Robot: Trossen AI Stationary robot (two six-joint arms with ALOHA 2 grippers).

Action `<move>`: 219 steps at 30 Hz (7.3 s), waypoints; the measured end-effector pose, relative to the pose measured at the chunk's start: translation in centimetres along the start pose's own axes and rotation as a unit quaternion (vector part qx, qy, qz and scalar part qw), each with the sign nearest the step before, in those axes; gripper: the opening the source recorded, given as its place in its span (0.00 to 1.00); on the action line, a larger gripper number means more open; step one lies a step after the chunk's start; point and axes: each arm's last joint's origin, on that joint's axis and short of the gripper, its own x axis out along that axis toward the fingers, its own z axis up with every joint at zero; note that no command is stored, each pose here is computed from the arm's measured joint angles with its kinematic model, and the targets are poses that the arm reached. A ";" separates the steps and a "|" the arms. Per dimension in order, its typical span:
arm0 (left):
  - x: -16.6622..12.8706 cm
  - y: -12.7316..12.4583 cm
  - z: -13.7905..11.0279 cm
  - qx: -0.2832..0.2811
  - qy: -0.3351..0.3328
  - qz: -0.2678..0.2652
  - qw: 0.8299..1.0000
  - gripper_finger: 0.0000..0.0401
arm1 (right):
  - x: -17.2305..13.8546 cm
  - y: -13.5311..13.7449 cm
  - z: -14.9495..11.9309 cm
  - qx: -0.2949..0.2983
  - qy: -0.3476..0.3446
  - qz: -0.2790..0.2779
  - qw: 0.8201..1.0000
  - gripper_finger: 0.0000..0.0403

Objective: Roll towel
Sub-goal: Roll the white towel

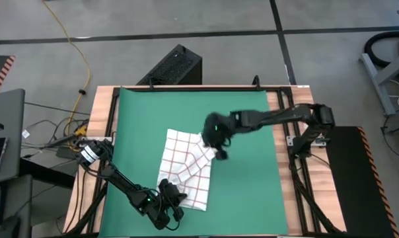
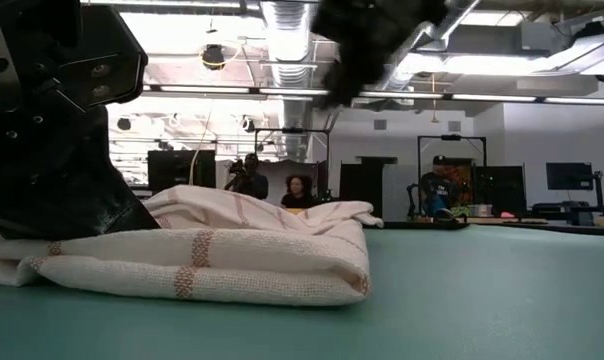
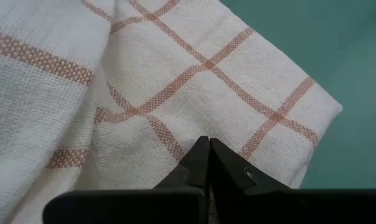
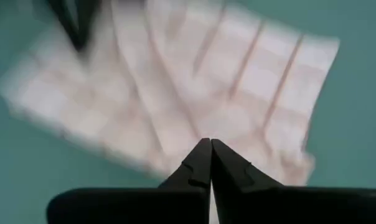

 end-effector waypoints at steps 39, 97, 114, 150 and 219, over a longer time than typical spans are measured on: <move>0.1 0.1 0.1 -0.002 -0.004 0.004 1.000 0.00 | 9.4 3.5 -4.6 -0.234 0.244 -0.139 0.931 0.17; 0.1 0.0 0.1 -0.017 0.007 -0.003 1.000 0.00 | 11.0 -4.5 3.0 -0.109 -0.050 -0.180 0.976 0.01; 0.1 -0.3 0.3 -0.026 0.010 -0.011 1.000 0.00 | 13.0 -6.7 4.5 -0.058 -0.062 -0.182 0.980 0.21; -0.8 -1.6 1.0 -0.031 0.026 -0.037 0.998 0.00 | 7.8 -9.4 6.2 0.001 -0.066 -0.119 0.991 0.59; -10.8 -0.9 0.8 -0.072 0.109 0.009 0.991 0.28 | 7.0 17.7 -3.6 0.153 -0.171 0.014 0.973 0.25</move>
